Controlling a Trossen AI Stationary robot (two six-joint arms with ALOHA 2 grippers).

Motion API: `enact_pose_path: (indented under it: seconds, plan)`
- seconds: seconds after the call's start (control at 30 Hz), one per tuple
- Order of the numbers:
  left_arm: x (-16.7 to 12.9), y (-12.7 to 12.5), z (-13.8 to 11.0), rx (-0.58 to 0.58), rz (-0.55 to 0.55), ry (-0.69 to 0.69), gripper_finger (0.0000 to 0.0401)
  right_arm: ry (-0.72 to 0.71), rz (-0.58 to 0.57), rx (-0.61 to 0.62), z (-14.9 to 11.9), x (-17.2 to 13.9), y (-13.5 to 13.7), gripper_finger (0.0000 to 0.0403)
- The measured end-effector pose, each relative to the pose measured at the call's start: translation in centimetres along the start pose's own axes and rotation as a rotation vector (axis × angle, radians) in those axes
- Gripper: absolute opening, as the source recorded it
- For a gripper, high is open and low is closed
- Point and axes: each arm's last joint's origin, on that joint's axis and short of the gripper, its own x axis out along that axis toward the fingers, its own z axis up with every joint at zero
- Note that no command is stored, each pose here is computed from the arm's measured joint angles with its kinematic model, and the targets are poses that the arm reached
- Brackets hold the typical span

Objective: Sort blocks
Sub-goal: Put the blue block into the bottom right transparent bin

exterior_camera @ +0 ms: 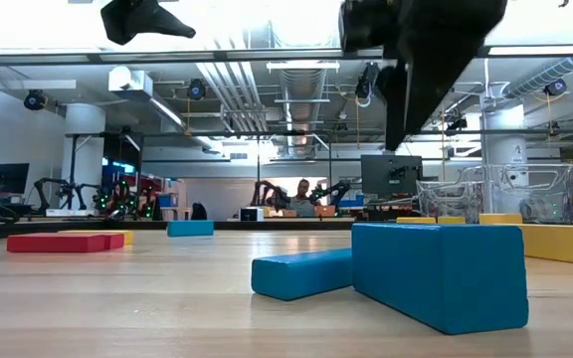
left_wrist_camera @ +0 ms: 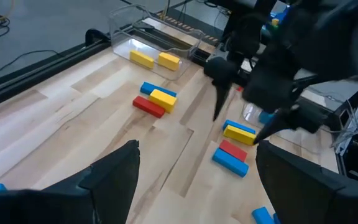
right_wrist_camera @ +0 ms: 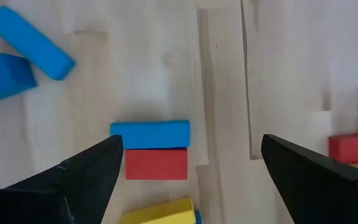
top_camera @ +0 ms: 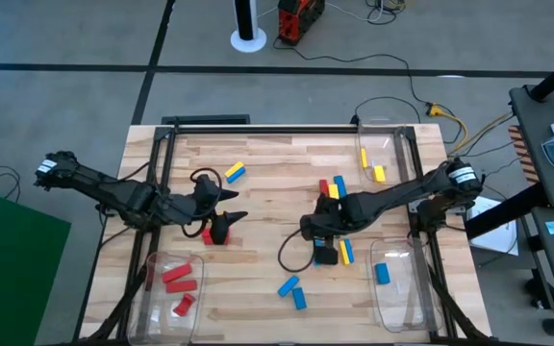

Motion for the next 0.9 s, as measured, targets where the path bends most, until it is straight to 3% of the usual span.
enact_pose_path:
  seconds: [0.37, 0.9]
  plan:
    - [0.2, -0.1, -0.1, -0.004, 0.018, 0.000, 0.0294, 0.000, 0.034, -0.026, -1.5, 3.6, -0.2, 0.0375]
    - [0.8, -0.2, -0.5, 0.009, 0.038, 0.010, 0.0294, 0.005, 0.109, -0.063, -1.7, 3.9, 0.0, 0.0376]
